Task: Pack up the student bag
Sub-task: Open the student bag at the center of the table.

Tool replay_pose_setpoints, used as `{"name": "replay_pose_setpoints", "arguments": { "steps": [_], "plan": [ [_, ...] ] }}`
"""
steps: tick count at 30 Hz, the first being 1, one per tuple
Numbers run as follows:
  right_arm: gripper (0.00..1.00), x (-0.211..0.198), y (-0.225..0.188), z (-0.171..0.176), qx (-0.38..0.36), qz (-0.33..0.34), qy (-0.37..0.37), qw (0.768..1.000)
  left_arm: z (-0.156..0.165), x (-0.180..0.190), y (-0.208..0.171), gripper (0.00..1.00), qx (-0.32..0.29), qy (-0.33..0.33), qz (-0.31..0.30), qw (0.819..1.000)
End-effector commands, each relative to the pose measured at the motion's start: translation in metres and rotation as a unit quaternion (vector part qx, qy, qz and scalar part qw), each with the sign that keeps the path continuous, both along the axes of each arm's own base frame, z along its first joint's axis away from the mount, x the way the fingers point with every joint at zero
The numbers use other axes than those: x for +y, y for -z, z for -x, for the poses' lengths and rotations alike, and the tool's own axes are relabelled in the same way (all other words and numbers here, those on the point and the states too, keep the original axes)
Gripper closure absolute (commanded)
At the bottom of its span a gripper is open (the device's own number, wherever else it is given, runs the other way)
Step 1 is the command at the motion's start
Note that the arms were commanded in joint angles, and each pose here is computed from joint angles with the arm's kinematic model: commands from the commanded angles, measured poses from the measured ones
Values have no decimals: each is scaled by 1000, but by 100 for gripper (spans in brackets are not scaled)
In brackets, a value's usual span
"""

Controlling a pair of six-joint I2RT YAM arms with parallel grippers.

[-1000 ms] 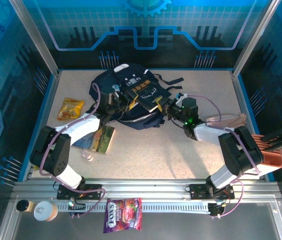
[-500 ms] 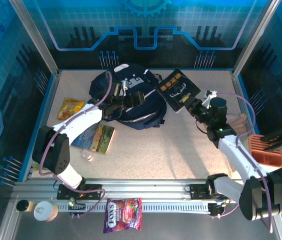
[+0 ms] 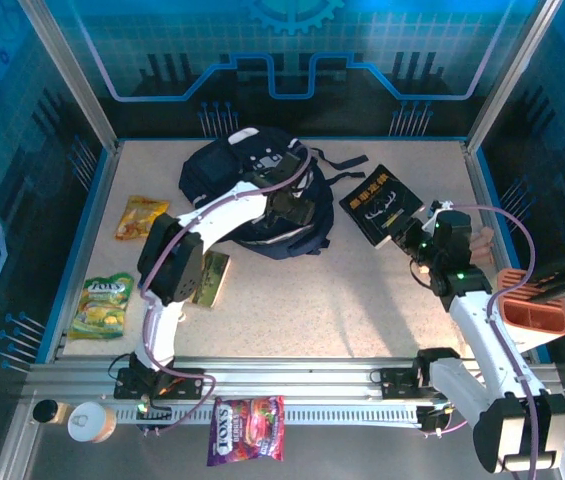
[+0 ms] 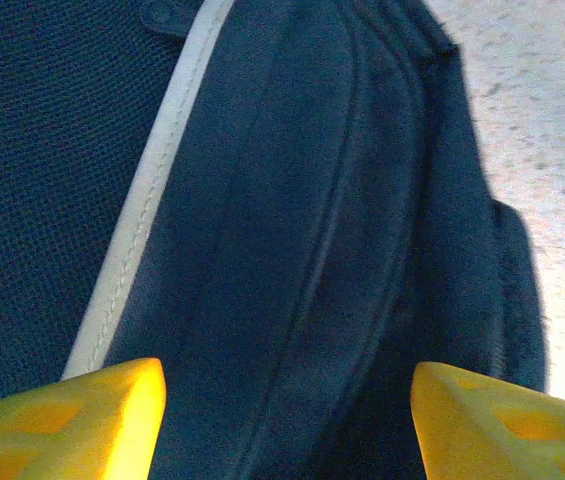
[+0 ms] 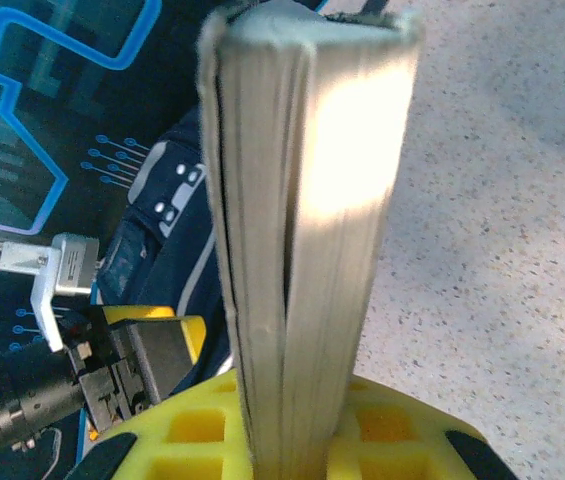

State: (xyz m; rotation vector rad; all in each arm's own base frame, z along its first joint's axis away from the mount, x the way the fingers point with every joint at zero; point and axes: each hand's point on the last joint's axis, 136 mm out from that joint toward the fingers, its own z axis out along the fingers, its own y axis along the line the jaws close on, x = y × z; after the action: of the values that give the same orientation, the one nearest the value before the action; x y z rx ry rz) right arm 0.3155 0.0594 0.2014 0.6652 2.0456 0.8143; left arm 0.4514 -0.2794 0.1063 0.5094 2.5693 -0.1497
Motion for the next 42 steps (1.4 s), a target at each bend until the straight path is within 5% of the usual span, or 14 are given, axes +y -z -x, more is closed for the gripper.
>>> {"name": "replay_pose_setpoints", "arguments": {
  "steps": [1,5,12,23,31,42],
  "plan": [
    [91,-5,-19,-2,-40,9,3,999,-4,12,10,36,15,11,-63,998],
    [91,-6,-16,-2,-37,6,3,999,-6,10,28,37,33,22,-88,995],
    [91,-3,-14,-3,-36,-4,0,999,-13,15,38,55,30,15,-121,992],
    [90,-10,-13,1,-33,11,8,999,-15,13,-46,98,-43,-21,-58,997],
    [89,-10,-14,6,-47,4,1,999,-3,12,-126,100,-128,-29,35,991],
    [89,35,-12,3,-62,-124,-66,988,3,-9,-179,100,-182,-6,145,972]
  ]
}}
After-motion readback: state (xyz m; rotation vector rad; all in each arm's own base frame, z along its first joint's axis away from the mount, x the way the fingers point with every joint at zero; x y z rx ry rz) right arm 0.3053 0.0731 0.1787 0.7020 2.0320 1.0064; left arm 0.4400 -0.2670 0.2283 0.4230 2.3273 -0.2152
